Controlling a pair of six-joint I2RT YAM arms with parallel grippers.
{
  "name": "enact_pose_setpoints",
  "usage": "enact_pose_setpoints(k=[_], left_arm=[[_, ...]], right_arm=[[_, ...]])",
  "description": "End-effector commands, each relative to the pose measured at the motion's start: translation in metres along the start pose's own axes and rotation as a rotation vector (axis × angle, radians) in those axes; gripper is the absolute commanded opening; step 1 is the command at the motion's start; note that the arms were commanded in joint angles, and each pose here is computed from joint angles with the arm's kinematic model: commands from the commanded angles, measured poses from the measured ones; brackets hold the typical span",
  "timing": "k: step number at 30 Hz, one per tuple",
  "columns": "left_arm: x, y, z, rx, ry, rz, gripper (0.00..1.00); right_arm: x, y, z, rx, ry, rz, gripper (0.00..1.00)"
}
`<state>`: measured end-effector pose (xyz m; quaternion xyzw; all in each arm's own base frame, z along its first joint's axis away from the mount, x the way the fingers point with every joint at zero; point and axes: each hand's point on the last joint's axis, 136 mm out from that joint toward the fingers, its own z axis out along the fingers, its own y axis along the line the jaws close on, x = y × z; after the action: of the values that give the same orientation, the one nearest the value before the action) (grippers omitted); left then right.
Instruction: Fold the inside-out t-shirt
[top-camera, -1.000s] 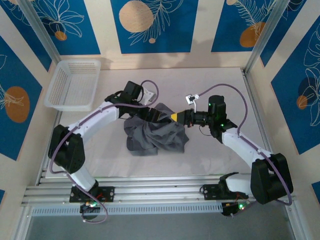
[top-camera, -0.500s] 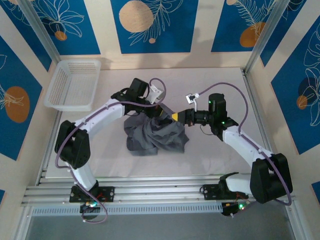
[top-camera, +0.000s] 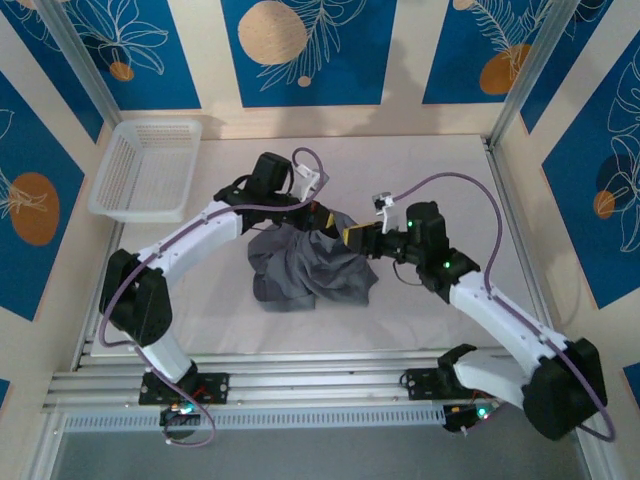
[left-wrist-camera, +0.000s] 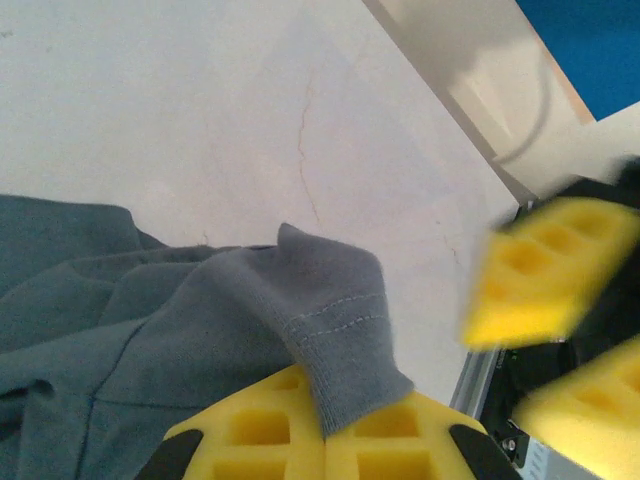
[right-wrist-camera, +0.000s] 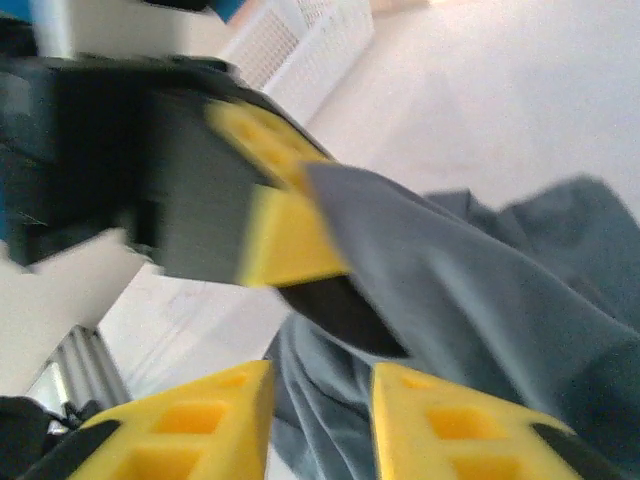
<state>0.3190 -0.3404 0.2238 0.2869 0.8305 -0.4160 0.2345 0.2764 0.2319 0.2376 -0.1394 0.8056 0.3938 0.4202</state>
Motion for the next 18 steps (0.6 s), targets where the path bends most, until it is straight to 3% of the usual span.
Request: enact_pose_setpoints(k=[1, 4, 7, 9, 13, 15, 18], left_arm=[[-0.001, -0.010, 0.001, 0.033, -0.004, -0.014, 0.00], [-0.003, -0.010, 0.002, 0.027, 0.000, -0.016, 0.00], [-0.005, -0.009, 0.002, 0.014, 0.005, -0.015, 0.00], [-0.006, -0.009, 0.001, 0.010, 0.004, -0.015, 0.00], [-0.004, -0.005, 0.004, 0.001, 0.013, -0.025, 0.00], [-0.004, -0.004, 0.004, -0.001, 0.016, -0.026, 0.00], [-0.003, -0.002, 0.005, -0.011, 0.015, -0.028, 0.00]], right_arm=[[-0.014, -0.039, -0.003, 0.331, -0.123, 0.059, 0.24], [-0.004, -0.050, 0.002, 0.473, -0.074, 0.090, 0.24], [0.002, -0.055, 0.013, 0.543, -0.026, -0.042, 0.33], [0.005, -0.060, 0.021, 0.556, 0.000, -0.127, 0.33], [0.008, -0.043, 0.043, 0.437, 0.062, -0.229, 0.41], [0.011, -0.031, 0.050, 0.368, 0.092, -0.220, 0.44], [0.009, -0.028, 0.052, 0.384, 0.097, -0.147, 0.46]])
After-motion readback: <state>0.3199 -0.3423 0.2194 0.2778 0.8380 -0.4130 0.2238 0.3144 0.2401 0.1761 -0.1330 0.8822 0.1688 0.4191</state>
